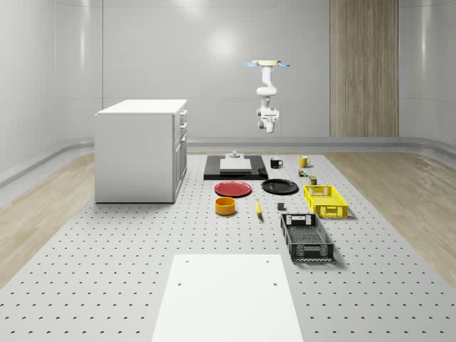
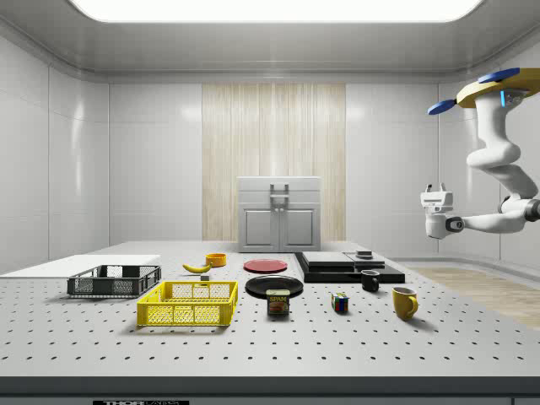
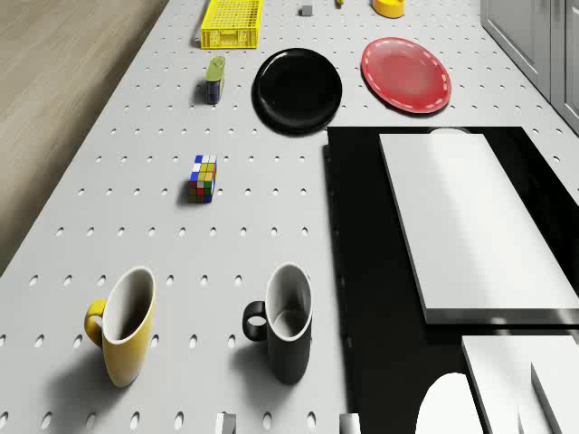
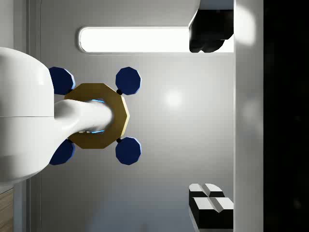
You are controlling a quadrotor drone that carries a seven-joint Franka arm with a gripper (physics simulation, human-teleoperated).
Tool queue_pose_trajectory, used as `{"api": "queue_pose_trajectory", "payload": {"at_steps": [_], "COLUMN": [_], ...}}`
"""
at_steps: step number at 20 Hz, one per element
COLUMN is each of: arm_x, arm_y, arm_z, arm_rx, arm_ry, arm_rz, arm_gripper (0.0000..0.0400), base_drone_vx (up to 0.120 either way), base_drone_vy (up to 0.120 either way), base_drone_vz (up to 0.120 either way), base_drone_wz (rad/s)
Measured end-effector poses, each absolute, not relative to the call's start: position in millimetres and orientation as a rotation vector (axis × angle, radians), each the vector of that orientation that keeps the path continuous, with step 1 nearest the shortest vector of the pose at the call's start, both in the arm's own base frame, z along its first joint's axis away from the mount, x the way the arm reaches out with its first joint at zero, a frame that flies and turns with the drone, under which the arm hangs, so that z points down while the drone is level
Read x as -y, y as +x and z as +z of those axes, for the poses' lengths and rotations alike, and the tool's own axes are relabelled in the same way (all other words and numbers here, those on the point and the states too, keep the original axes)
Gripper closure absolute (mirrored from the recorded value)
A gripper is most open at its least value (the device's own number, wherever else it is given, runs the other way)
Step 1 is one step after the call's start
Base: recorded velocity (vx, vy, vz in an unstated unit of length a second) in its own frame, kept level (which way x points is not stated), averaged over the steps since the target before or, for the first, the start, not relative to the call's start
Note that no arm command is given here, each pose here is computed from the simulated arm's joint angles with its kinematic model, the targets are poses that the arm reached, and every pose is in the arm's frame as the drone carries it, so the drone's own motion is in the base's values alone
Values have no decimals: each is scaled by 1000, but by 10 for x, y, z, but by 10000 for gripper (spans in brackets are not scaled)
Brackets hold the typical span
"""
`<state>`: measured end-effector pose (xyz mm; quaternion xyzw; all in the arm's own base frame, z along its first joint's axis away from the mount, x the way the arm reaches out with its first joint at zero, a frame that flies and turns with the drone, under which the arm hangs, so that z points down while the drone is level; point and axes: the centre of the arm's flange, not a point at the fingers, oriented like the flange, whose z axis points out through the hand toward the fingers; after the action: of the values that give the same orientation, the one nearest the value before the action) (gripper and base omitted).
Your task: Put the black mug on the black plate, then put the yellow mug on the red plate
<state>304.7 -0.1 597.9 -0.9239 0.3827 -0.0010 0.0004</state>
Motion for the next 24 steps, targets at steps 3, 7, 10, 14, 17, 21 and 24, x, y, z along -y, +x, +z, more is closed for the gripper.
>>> {"api": "queue_pose_trajectory", "payload": {"at_steps": [3, 7, 10, 14, 17, 21, 24], "arm_x": [1, 1, 1, 0, 0, 0, 0], "arm_y": [3014, 3014, 3025, 3037, 3041, 3042, 3041], "arm_z": [6204, 6475, 6642, 6788, 6848, 6888, 6901], "arm_rx": [-1202, -1201, -1201, -1200, -1200, -1200, -1199], "arm_ry": [-2901, -2900, -2899, -2898, -2897, -2896, -2895], "arm_rz": [-7, -11, -15, -19, -23, -27, -30], "arm_gripper": [0, 0, 0, 0, 0, 0, 0], "base_drone_vx": [0, 30, 120, 120, 120, 120, 120], "base_drone_vy": [0, 0, 0, -80, -93, 0, 0], "base_drone_vz": [0, 0, 0, 0, 0, 0, 0], "base_drone_wz": [0, 0, 0, 0, 0, 0, 0]}}
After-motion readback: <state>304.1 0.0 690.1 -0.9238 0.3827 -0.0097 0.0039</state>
